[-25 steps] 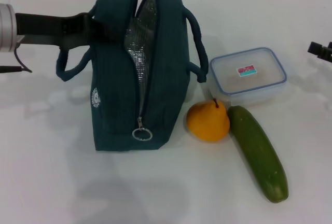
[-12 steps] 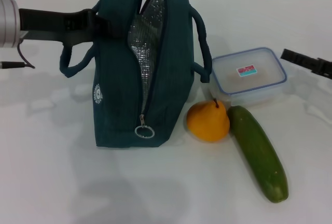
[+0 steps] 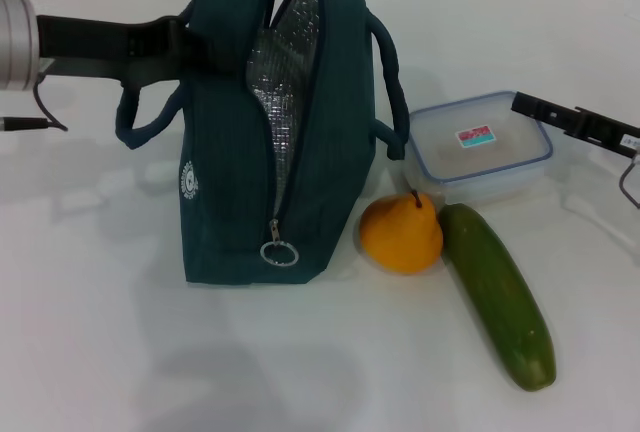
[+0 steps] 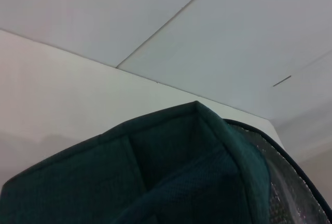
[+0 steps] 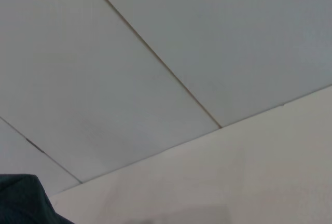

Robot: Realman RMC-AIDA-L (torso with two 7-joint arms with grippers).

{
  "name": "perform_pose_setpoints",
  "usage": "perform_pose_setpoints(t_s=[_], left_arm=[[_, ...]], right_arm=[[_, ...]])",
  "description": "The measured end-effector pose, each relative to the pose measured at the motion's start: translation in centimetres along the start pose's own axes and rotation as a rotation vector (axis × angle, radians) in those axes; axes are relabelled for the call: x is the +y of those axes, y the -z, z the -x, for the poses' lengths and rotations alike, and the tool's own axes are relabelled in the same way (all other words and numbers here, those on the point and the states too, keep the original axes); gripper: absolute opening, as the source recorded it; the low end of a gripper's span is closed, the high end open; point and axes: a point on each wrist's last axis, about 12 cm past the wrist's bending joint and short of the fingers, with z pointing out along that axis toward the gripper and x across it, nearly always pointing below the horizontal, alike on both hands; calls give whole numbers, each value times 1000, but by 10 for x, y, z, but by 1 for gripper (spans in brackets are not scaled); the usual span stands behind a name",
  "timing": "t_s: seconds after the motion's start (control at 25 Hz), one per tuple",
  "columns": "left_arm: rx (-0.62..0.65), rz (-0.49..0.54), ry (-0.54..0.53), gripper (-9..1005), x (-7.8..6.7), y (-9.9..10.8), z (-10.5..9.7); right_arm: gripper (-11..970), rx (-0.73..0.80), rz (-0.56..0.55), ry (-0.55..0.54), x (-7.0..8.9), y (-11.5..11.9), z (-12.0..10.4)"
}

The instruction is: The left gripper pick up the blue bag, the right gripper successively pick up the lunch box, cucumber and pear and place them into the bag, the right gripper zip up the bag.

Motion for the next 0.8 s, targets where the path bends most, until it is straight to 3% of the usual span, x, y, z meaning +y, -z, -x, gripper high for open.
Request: perform_pose_setpoints(t_s=[0.48,0.8], left_arm=[[3,-6,0,37,-2,-2,2],[3,-6,2,37,-2,-2,1]], right_arm=[[779,31,50,-39,7,-2,-11],[779,14,116,-104,10,10,-13]])
